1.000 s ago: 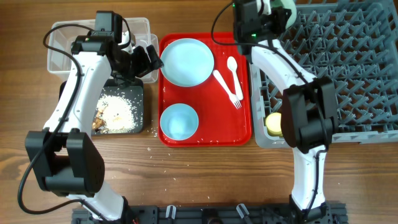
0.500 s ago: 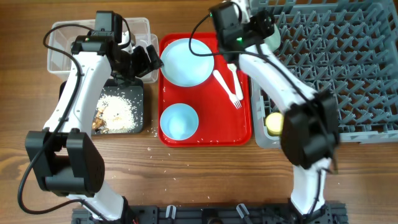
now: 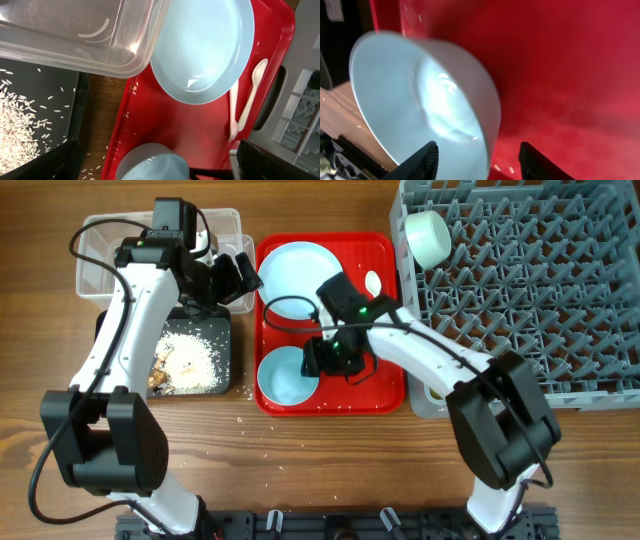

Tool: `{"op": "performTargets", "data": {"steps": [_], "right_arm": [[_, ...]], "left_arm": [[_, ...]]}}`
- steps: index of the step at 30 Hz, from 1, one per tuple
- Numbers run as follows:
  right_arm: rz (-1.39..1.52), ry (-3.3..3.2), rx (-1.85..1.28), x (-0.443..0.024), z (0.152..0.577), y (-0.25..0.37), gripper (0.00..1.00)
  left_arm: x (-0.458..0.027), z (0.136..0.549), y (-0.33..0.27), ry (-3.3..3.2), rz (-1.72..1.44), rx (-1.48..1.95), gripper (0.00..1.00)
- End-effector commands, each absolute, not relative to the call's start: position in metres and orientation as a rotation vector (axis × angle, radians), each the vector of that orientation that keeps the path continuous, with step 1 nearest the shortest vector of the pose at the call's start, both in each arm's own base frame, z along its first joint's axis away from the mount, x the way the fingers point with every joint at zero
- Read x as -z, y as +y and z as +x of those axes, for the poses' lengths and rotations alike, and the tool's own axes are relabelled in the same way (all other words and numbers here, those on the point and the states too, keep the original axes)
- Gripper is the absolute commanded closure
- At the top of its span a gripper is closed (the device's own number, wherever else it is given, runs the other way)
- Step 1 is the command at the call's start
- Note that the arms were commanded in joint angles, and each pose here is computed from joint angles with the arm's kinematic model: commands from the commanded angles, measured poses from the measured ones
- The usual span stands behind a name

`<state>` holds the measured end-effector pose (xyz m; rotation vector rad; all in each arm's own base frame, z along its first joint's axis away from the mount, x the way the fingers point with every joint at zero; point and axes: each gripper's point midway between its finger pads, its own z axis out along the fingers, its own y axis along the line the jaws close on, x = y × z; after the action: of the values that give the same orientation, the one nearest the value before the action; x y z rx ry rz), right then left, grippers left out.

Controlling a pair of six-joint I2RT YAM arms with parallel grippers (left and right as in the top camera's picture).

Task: Sort waste into correct bins and load items into the dishwasher rack
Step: 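Grasp the light-blue bowl with the right gripper and lift it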

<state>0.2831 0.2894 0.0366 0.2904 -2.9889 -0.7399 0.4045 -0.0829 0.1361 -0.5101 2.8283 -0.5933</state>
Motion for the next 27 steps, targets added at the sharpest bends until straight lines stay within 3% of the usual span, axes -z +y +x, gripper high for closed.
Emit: {"op": "performTargets", "data": {"steps": [1,3,7,11,13,14,15,21,27], "right_arm": [[0.162,-2.951,0.714,-0.026,0.273,0.288,0.68],[0.129,-2.967,0.688,-0.024,0.276,0.285,0.95],[0.111,-3.038,0.659,-0.035,0.29,0.277,0.96],[-0.04,-3.398,0.571,-0.144,0.342,0.204,0.96],[-0.428,-3.663,0.279,-0.204,0.359,0.125,0.96],[-0.866,-3.805,-0.286,-0.255,0.35,0.044,0.96],[-0.963,-3.796,-0.535,-0.265,0.343,0.022,0.96],[-0.891,-3.427,-1.706,-0.259,0.345,-0.037,0.96],[-0.37,-3.264,-1.853,-0.208,0.381,-0.024,0.96]], "left_arm": [[-0.147,0.407,-0.081,2.797,-0.514,0.609,0.0],[-0.147,0.407,-0.081,2.797,-0.514,0.609,0.0],[-0.147,0.407,-0.081,2.797,-0.514,0.609,0.0],[-0.147,0.407,-0.081,2.797,-0.514,0.609,0.0],[-0.147,0.407,-0.081,2.797,-0.514,0.609,0.0],[-0.147,0.407,-0.081,2.797,-0.514,0.609,0.0],[-0.147,0.407,-0.081,2.797,-0.514,0.609,0.0],[-0.147,0.407,-0.081,2.797,-0.514,0.609,0.0],[-0.147,0.407,-0.081,2.797,-0.514,0.609,0.0]]}}
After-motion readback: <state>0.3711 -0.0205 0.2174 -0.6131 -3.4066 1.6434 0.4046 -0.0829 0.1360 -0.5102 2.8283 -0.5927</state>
